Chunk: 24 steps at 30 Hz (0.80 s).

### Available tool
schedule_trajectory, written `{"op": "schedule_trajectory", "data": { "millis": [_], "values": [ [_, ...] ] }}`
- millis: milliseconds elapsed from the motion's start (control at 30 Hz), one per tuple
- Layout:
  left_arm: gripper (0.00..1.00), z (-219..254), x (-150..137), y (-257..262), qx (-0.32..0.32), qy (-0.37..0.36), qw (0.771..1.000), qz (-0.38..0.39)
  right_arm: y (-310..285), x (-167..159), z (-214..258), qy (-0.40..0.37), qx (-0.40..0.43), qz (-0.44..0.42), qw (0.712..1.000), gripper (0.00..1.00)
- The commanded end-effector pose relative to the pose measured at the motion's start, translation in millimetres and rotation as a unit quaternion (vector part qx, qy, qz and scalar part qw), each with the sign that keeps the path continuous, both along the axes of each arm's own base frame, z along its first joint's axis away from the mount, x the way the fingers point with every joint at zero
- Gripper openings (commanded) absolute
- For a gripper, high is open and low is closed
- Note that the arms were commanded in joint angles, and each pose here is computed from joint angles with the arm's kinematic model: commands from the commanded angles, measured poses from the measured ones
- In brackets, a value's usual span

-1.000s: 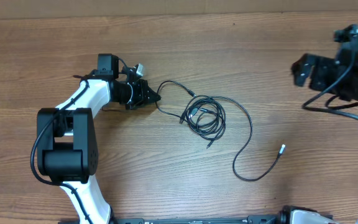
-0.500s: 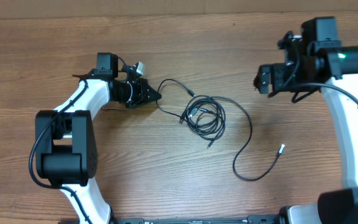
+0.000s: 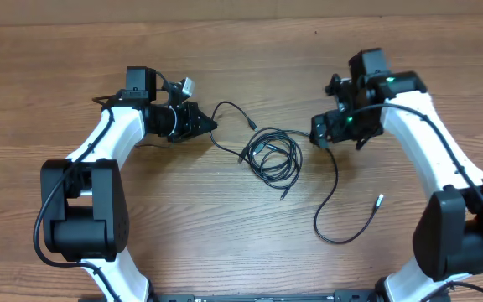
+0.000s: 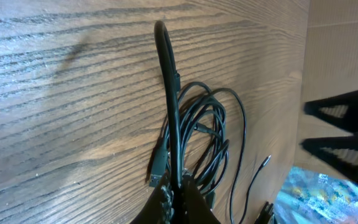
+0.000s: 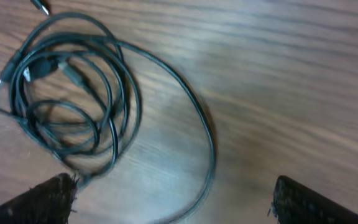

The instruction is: Untangle cables

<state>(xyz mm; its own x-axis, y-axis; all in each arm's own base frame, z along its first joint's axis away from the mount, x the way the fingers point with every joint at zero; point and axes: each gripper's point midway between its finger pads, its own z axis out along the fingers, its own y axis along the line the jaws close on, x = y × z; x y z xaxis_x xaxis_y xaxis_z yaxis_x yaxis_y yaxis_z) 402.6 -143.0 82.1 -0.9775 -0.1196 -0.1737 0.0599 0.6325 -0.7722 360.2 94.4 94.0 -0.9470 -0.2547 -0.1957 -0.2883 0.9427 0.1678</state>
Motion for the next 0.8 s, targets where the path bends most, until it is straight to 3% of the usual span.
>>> {"op": "schedule_trajectory", "data": {
  "millis": [0, 500, 767],
  "values": [
    [0.04, 16, 2, -4, -0.010, -0.026, 1.000, -0.011, 15, -12, -19, 0.011, 0.011, 0.024, 1.000, 1.00],
    [0.04, 17, 2, -4, -0.010, -0.025, 1.000, -0.010, 22, -21, -72, -0.018, 0.002, 0.041, 0.999, 1.00],
    [0.04, 17, 2, -4, -0.010, -0.026, 1.000, -0.010, -8, -1, -76, -0.067, -0.087, 0.018, 0.994, 1.00]
  ]
}}
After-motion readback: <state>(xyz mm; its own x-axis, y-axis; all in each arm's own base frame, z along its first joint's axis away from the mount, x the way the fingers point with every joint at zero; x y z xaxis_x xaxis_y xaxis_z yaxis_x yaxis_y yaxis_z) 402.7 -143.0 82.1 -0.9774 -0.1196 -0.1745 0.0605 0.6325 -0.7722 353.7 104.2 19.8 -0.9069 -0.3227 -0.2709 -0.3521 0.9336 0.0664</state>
